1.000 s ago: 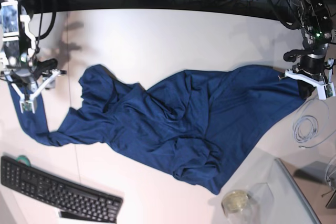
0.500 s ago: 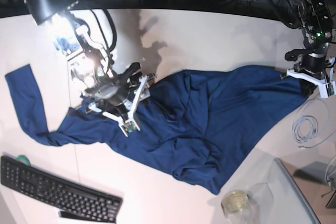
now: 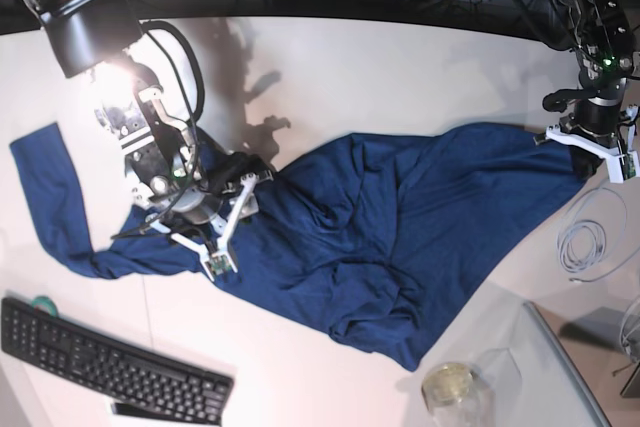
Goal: Layout the t-shirt on the table in an organized manner, then fold the t-shirt properly
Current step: 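Grasp the shirt edge with the right gripper near the sleeve, then pull the grasped edge with the right gripper away from the left gripper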
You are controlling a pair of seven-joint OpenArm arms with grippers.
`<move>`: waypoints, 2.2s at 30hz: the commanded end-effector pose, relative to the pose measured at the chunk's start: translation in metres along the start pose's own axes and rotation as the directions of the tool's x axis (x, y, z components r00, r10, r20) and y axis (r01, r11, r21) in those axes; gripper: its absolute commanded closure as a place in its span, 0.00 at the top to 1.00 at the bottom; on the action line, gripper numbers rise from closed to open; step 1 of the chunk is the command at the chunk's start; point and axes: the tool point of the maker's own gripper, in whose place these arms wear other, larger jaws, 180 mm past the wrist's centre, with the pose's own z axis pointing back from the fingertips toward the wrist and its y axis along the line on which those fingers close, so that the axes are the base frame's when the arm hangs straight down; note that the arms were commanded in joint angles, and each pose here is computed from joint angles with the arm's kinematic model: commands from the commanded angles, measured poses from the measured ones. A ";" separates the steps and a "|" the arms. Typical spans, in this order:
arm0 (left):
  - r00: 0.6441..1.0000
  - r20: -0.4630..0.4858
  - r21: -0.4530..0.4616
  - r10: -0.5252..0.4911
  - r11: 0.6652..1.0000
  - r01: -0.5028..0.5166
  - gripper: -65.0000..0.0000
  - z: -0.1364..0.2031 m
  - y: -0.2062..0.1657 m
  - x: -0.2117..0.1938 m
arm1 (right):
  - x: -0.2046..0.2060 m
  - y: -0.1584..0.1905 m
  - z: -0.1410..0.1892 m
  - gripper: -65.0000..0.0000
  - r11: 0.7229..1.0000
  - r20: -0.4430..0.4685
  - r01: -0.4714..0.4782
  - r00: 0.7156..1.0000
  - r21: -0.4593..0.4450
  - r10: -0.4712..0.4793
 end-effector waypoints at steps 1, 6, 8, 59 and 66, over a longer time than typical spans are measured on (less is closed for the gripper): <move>0.999 0.049 0.007 -0.009 1.000 0.009 0.00 0.001 0.005 0.015 | 0.027 -0.006 0.003 0.53 1.000 0.072 -0.012 0.997 -0.013 0.013; 0.999 0.046 0.007 -0.009 1.000 0.009 0.00 0.001 0.005 0.014 | 0.020 -0.006 -0.004 0.53 0.972 0.032 -0.219 0.974 -0.088 0.222; 0.999 0.046 0.007 -0.009 1.000 0.009 0.00 0.001 0.005 0.014 | 0.019 0.003 -0.005 0.53 0.956 0.030 -0.281 0.958 -0.088 0.285; 0.997 0.065 0.126 -0.047 0.991 0.038 0.00 -0.001 0.067 0.035 | -0.128 0.086 0.115 0.01 0.920 -0.112 -0.363 0.918 0.144 0.380; 0.999 0.025 0.134 -0.032 0.991 0.028 0.00 -0.004 0.073 0.019 | -0.175 0.053 0.111 0.04 0.980 -0.274 -0.162 0.943 0.115 0.188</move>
